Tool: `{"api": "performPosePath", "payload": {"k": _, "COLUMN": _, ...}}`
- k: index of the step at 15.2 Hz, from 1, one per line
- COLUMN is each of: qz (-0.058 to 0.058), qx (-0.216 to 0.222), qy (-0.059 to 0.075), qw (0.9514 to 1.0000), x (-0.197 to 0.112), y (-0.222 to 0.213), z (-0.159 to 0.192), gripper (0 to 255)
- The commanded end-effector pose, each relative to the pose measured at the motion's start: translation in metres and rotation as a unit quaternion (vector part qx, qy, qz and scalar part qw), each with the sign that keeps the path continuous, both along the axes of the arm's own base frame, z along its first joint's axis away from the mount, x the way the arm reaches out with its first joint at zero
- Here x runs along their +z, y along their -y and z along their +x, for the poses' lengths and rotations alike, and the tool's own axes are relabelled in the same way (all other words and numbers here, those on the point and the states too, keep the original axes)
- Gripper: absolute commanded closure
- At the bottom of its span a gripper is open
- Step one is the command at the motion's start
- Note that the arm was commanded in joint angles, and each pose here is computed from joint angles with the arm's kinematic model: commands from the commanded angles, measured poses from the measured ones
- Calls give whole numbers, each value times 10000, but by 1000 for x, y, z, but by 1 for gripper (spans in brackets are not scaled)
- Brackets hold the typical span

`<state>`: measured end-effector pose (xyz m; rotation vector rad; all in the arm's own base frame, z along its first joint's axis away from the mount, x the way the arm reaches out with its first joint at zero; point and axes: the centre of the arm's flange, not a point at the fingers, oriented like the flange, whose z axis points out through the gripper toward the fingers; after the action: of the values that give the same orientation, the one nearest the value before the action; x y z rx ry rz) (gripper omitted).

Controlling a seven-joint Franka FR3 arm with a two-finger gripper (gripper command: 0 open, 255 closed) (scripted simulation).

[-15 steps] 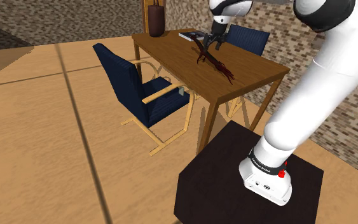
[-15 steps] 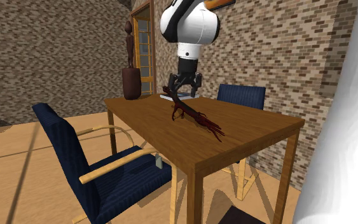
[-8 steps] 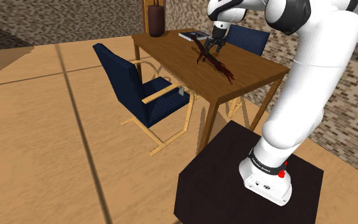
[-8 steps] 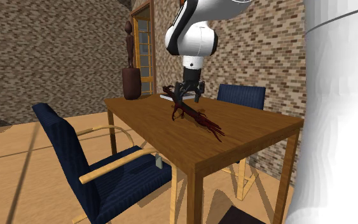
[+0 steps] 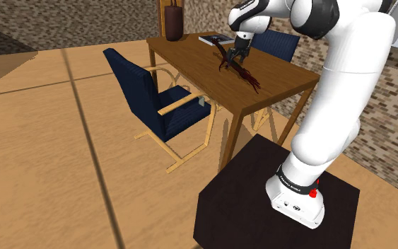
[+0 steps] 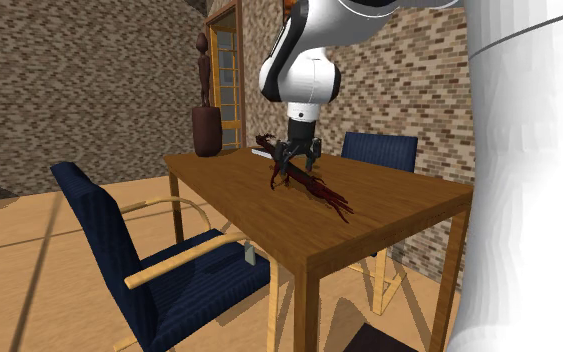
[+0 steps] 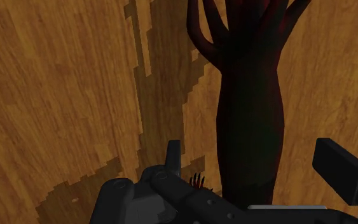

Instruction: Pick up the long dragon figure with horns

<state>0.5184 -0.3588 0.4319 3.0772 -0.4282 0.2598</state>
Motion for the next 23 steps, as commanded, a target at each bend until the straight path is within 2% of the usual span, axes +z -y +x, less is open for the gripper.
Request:
{"api": "performPosePath", "payload": {"k": 1, "qz": -1, "qx": 0, "qy": 2, "qw": 10000, "x": -1, "y": 0, "z": 0, "gripper": 255}}
{"api": "performPosePath", "payload": {"k": 10, "qz": -1, "qx": 0, "qy": 2, "qw": 10000, "x": -1, "y": 0, "z": 0, "gripper": 255}}
{"api": "performPosePath", "payload": {"k": 23, "qz": -1, "qx": 0, "qy": 2, "qw": 10000, "x": 67, "y": 0, "z": 0, "gripper": 255}}
